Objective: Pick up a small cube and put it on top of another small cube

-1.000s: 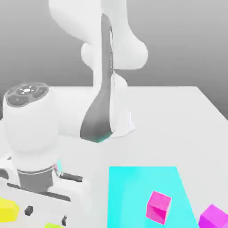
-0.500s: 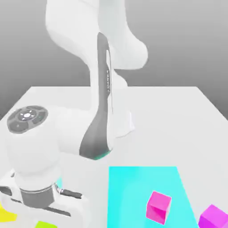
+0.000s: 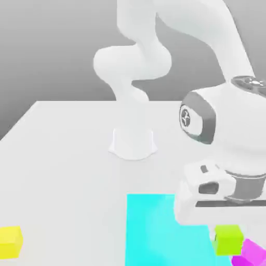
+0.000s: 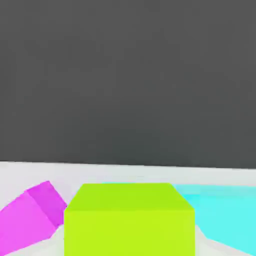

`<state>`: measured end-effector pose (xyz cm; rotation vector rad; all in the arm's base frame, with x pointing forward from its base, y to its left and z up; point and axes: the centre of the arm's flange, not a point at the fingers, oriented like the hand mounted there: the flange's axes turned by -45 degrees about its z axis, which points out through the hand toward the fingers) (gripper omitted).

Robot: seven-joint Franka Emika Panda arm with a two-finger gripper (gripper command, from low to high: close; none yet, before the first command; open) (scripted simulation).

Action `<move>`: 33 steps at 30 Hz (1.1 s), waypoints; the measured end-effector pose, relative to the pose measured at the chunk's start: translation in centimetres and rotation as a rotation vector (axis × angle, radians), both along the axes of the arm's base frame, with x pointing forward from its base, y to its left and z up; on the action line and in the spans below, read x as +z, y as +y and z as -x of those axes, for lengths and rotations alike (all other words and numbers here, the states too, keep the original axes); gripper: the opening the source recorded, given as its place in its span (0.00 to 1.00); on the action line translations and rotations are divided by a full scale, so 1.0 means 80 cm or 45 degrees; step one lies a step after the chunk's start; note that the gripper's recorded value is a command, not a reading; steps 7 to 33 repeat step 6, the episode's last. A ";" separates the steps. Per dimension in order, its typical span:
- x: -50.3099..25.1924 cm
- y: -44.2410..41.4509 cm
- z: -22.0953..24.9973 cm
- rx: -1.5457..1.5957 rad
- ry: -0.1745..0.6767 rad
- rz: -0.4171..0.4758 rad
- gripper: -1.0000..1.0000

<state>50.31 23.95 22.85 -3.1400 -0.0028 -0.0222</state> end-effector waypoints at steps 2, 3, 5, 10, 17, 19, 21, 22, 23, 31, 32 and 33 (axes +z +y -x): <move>-0.035 0.013 0.004 -0.009 0.012 -0.001 0.00; -0.051 0.015 0.005 -0.010 0.015 0.000 1.00; -0.051 0.015 0.005 -0.010 0.015 0.000 1.00; -0.051 0.015 0.005 -0.010 0.015 0.000 1.00; -0.051 0.015 0.005 -0.010 0.015 0.000 1.00; -0.051 0.015 0.005 -0.010 0.015 0.000 1.00; -0.051 0.015 0.005 -0.010 0.015 0.000 1.00; -0.051 0.015 0.005 -0.010 0.015 0.000 1.00; -0.051 0.015 0.005 -0.010 0.015 0.000 1.00; -0.051 0.015 0.005 -0.010 0.015 0.000 1.00; -0.051 0.015 0.005 -0.010 0.015 0.000 1.00; -0.051 0.015 0.005 -0.010 0.015 0.000 1.00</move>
